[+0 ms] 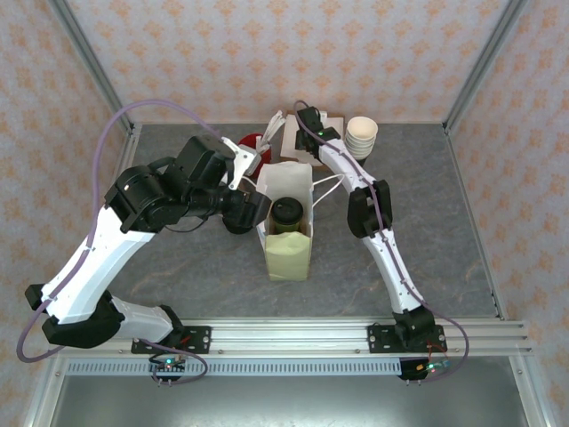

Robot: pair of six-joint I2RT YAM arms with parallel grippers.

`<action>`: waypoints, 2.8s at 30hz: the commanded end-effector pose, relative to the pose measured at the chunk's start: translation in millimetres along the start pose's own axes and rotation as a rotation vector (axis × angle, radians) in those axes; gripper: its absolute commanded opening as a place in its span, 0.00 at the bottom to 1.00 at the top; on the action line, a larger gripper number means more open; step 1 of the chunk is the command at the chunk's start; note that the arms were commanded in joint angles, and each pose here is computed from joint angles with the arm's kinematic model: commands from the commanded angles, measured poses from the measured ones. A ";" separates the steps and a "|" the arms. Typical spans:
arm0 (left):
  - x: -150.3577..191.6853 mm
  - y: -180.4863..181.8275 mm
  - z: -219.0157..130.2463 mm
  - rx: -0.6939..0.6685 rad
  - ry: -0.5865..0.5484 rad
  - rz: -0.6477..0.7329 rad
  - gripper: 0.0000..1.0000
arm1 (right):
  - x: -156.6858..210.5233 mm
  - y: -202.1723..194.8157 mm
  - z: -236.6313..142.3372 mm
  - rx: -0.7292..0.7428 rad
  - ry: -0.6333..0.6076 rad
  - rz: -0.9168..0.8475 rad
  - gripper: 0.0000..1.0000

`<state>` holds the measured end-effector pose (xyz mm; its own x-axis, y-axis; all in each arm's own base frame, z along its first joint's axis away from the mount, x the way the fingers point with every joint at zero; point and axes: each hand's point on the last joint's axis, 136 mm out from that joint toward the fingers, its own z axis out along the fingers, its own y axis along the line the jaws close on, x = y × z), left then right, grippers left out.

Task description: Pack the takeout coffee

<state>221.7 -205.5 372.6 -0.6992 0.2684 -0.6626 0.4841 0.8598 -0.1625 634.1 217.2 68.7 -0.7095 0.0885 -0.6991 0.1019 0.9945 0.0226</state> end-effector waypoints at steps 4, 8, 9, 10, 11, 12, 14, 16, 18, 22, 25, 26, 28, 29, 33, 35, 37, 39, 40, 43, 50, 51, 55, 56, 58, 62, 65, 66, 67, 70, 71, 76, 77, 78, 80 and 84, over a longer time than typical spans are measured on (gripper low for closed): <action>-6.7 4.5 -2.9 -0.022 -0.043 -0.021 0.78 | 18.3 -5.8 10.5 0.012 0.059 -0.002 0.72; -6.1 3.8 -2.4 -0.018 -0.040 -0.023 0.78 | 22.9 -6.7 12.1 0.015 0.072 -0.003 0.70; -5.9 3.7 -1.9 -0.017 -0.039 -0.024 0.78 | 23.2 -7.2 12.2 0.017 0.073 -0.003 0.69; -5.7 3.9 -2.2 -0.018 -0.039 -0.025 0.78 | 23.3 -7.6 12.3 0.017 0.074 -0.003 0.69; -5.9 3.9 -2.9 -0.017 -0.042 -0.026 0.78 | 23.5 -7.7 12.4 0.019 0.073 -0.003 0.68; -6.0 4.0 -2.7 -0.018 -0.042 -0.027 0.78 | 22.9 -7.6 12.1 0.018 0.072 -0.003 0.67; -5.9 3.7 -2.4 -0.016 -0.041 -0.028 0.78 | 24.0 -7.7 12.3 0.017 0.077 -0.004 0.64; -6.0 3.3 -2.0 -0.014 -0.042 -0.030 0.78 | 24.4 -6.6 11.9 0.012 0.079 -0.003 0.60; -5.8 3.2 -2.1 -0.013 -0.041 -0.030 0.78 | 23.1 -6.3 11.2 0.008 0.077 0.001 0.52; -5.6 3.1 -3.3 -0.010 -0.043 -0.032 0.78 | 18.0 -4.1 8.0 -0.002 0.067 0.007 0.43; -5.0 3.2 -2.9 -0.011 -0.041 -0.031 0.78 | 9.3 -2.4 2.0 -0.013 0.049 0.015 0.39; -4.7 2.8 -2.5 -0.009 -0.039 -0.031 0.78 | 6.6 -1.3 -0.1 -0.018 0.043 0.017 0.35; -4.6 2.5 -1.9 -0.009 -0.037 -0.032 0.78 | -0.8 0.5 -5.1 -0.029 0.026 0.024 0.31; -4.0 2.7 -2.7 -0.008 -0.036 -0.033 0.78 | -3.8 0.8 -7.4 -0.033 0.020 0.026 0.30; -4.7 2.5 -3.3 -0.007 -0.039 -0.031 0.78 | -19.5 3.7 -19.5 -0.055 -0.013 0.040 0.29; -4.2 3.1 -4.0 -0.009 -0.038 -0.028 0.78 | -28.4 7.8 -27.7 -0.075 -0.033 0.043 0.26; -4.2 3.0 -4.3 -0.009 -0.039 -0.027 0.78 | -36.6 9.5 -34.9 -0.085 -0.051 0.040 0.24; -4.1 2.6 -4.3 -0.007 -0.038 -0.027 0.78 | -45.3 12.1 -44.9 -0.106 -0.064 0.037 0.23; -4.1 2.8 -4.4 -0.007 -0.038 -0.028 0.78 | -49.2 13.6 -49.6 -0.117 -0.070 0.035 0.23; -3.8 2.8 -5.1 -0.007 -0.039 -0.026 0.78 | -62.8 17.9 -66.1 -0.151 -0.096 0.039 0.19; -3.2 3.5 -7.8 -0.006 -0.044 -0.027 0.78 | -89.0 19.8 -97.2 -0.183 -0.156 0.043 0.18; -2.7 3.2 -7.4 -0.005 -0.043 -0.025 0.78 | -91.2 19.6 -100.2 -0.187 -0.160 0.039 0.17; -2.4 3.9 -9.6 -0.004 -0.050 -0.028 0.78 | -100.4 20.5 -116.4 -0.207 -0.176 0.038 0.12; -2.5 3.8 -10.1 -0.003 -0.052 -0.028 0.79 | -102.9 21.2 -120.7 -0.214 -0.181 0.039 0.10; -2.9 4.0 -11.2 -0.003 -0.059 -0.030 0.79 | -111.4 20.9 -133.8 -0.227 -0.199 0.047 0.07; -2.1 4.8 -10.4 -0.005 -0.062 -0.031 0.79 | -126.9 22.6 -163.2 -0.268 -0.232 0.058 0.01; -2.5 7.9 -10.5 -0.019 -0.075 -0.033 0.79 | -138.5 24.8 -193.0 -0.303 -0.259 0.062 0.00; -3.4 11.1 -10.8 -0.036 -0.086 -0.036 0.79 | -142.9 24.5 -203.7 -0.316 -0.268 0.064 0.00; -4.1 14.5 -11.1 -0.055 -0.095 -0.039 0.79 | -145.8 25.1 -213.7 -0.327 -0.276 0.070 0.00; -8.9 34.2 -14.2 -0.164 -0.138 -0.062 0.80 | -156.0 22.1 -249.3 -0.359 -0.299 0.095 0.00; -10.8 41.9 -15.8 -0.207 -0.157 -0.075 0.81 | -159.5 20.8 -263.8 -0.374 -0.306 0.113 0.00; -13.0 69.1 -18.7 -0.346 -0.238 -0.134 0.84 | -167.6 7.5 -333.9 -0.455 -0.304 0.238 0.00; -13.3 71.1 -18.6 -0.350 -0.251 -0.144 0.85 | -166.9 6.4 -344.7 -0.472 -0.298 0.259 0.00; -13.2 72.5 -18.3 -0.351 -0.266 -0.153 0.85 | -165.0 5.8 -358.2 -0.497 -0.287 0.281 0.00; -12.7 76.0 -18.9 -0.357 -0.289 -0.169 0.86 | -159.0 5.7 -381.4 -0.543 -0.256 0.338 0.00; -8.1 84.6 -22.5 -0.369 -0.323 -0.188 0.88 | -142.7 20.0 -432.2 -0.687 -0.192 0.447 0.00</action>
<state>250.3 -137.9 366.0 -0.5964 0.0715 -0.7995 0.1759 0.9835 -0.0433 470.2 230.2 470.6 -0.4775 0.4658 -0.7450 -0.1569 0.7891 0.5939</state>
